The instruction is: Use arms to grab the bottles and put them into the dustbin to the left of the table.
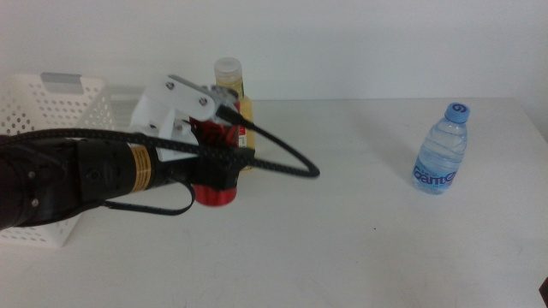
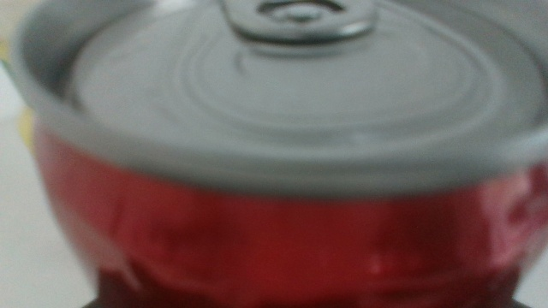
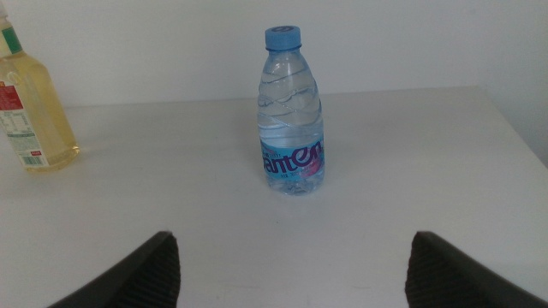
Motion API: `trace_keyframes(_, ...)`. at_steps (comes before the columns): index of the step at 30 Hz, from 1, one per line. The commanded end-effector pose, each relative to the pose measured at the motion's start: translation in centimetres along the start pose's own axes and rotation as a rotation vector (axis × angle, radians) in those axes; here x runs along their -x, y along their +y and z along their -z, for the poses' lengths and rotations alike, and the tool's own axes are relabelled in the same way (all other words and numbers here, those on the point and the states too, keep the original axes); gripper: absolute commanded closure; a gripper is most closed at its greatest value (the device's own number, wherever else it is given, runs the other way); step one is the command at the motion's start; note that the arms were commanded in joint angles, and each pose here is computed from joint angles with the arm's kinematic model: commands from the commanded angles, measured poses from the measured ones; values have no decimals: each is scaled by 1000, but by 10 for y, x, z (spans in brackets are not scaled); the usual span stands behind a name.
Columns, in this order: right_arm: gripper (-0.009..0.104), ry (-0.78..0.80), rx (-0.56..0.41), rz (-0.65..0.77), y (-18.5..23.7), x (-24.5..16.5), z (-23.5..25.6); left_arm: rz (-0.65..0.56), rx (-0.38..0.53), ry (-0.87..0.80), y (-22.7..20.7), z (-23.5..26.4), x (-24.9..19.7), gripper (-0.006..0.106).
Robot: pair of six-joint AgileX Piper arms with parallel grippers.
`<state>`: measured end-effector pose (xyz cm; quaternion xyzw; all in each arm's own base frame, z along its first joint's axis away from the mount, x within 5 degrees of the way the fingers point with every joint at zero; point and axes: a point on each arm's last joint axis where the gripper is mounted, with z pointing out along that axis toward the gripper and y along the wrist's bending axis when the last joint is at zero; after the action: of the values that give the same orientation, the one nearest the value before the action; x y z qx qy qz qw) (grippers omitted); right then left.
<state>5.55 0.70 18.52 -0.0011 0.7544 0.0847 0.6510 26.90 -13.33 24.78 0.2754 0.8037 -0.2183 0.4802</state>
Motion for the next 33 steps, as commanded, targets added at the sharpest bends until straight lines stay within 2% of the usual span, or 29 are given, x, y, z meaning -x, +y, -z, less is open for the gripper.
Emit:
trace_keyframes(1,23,-113,11,16,1,11,3,36,15,-180,-3,14,32,105)
trace_keyframes(6,23,-113,11,16,1,11,3,54,172,-231,4,25,43,105)
trace_keyframes(9,23,-113,11,16,1,11,3,30,300,-150,11,35,46,105)
trace_keyframes(14,23,-113,11,16,1,11,3,10,411,-44,20,56,68,105)
trace_keyframes(18,23,-113,11,16,1,11,3,82,504,49,37,77,88,105)
trace_keyframes(21,23,-113,11,16,1,11,3,118,545,113,52,97,100,105)
trace_keyframes(25,23,-113,11,16,1,11,3,102,542,194,66,118,110,105)
trace_keyframes(28,23,-113,11,16,1,11,3,132,548,237,79,131,115,105)
trace_keyframes(33,23,-113,11,16,1,11,3,187,608,307,115,143,117,105)
